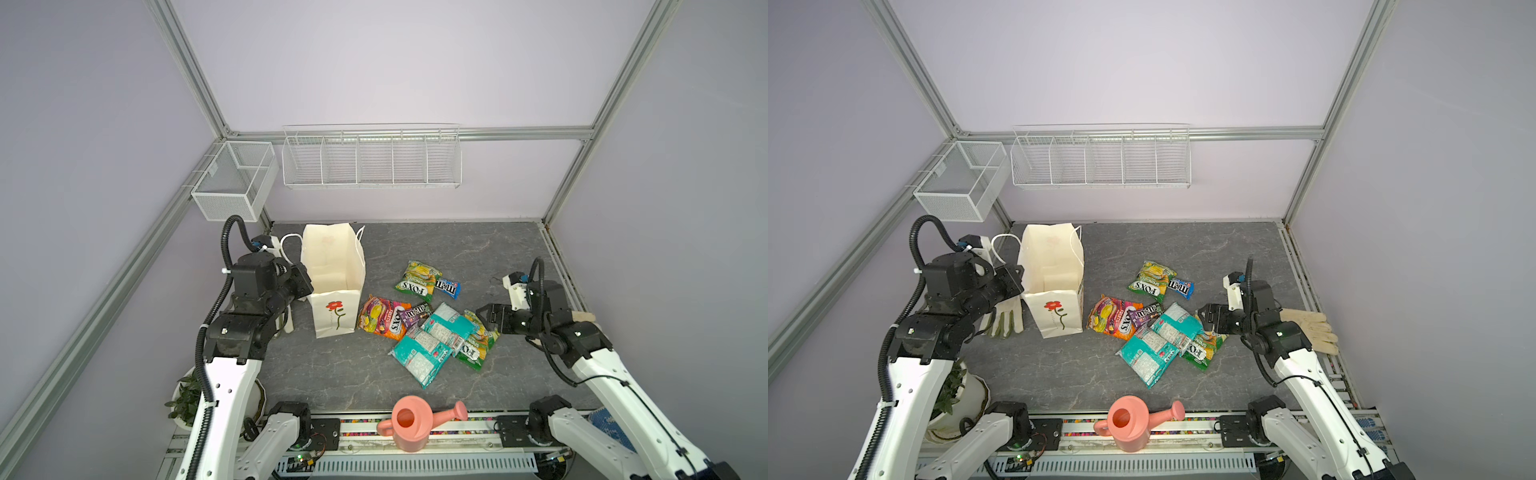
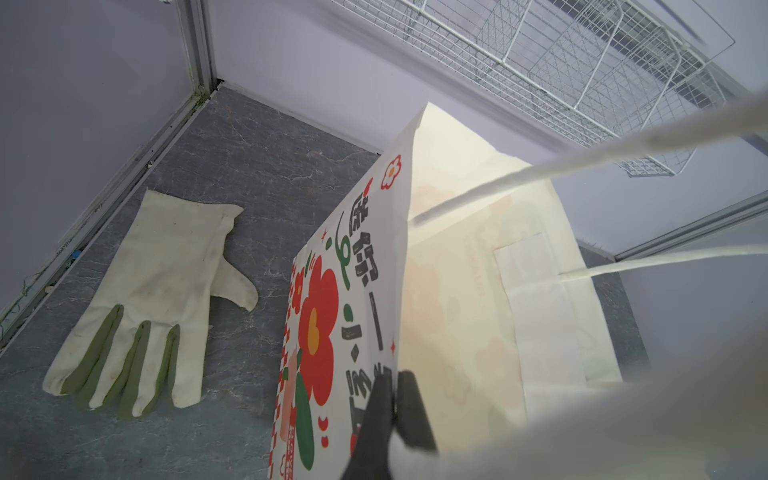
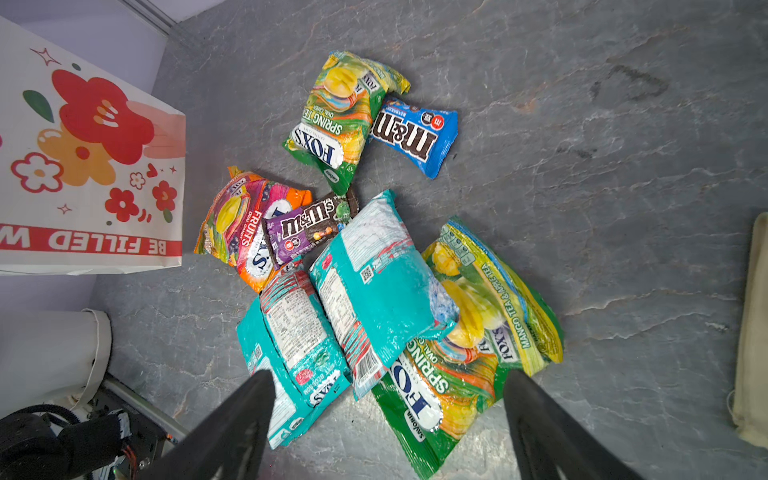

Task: Place the snacks into the paper bag
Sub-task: 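Grip the bag handle with the left gripper while the right hovers over snacks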

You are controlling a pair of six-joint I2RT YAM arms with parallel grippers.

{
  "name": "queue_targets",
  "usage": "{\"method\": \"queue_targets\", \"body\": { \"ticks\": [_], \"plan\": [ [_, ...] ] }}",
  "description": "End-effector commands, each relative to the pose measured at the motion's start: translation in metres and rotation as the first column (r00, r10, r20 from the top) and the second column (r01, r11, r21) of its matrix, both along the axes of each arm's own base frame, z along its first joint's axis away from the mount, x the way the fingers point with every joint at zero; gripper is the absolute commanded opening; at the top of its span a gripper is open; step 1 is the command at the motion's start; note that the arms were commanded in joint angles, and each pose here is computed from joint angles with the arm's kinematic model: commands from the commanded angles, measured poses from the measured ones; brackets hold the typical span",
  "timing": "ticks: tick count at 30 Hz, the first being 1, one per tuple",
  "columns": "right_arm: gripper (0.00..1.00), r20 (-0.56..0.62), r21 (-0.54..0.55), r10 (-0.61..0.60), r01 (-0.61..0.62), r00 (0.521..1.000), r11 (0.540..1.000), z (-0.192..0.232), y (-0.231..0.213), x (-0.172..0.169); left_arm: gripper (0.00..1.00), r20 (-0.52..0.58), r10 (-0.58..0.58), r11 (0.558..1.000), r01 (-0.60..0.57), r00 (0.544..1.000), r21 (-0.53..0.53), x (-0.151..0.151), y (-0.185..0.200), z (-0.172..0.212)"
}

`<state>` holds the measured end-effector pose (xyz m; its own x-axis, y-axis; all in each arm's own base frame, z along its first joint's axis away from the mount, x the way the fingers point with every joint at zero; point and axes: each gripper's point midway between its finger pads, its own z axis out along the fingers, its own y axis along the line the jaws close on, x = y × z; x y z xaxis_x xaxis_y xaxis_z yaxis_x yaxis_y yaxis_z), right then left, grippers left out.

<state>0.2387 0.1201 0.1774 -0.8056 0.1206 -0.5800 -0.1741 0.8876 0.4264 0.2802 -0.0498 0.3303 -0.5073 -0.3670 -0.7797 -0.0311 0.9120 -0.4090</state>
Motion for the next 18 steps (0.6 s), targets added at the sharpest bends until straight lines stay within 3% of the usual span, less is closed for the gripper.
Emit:
{"method": "queue_targets", "body": {
  "ticks": [1,18],
  "plan": [
    [0.89,-0.049,0.045,0.010,-0.008,0.999,0.999,-0.007,0.004,-0.019,0.00,-0.023,-0.040,0.999,0.040,0.999,-0.006,-0.016,-0.004,-0.008],
    [0.88,-0.191,0.103,0.026,-0.006,0.981,0.995,-0.048,0.012,-0.064,0.00,-0.018,-0.125,0.991,0.124,0.992,-0.049,-0.062,-0.014,-0.020]
  ]
}}
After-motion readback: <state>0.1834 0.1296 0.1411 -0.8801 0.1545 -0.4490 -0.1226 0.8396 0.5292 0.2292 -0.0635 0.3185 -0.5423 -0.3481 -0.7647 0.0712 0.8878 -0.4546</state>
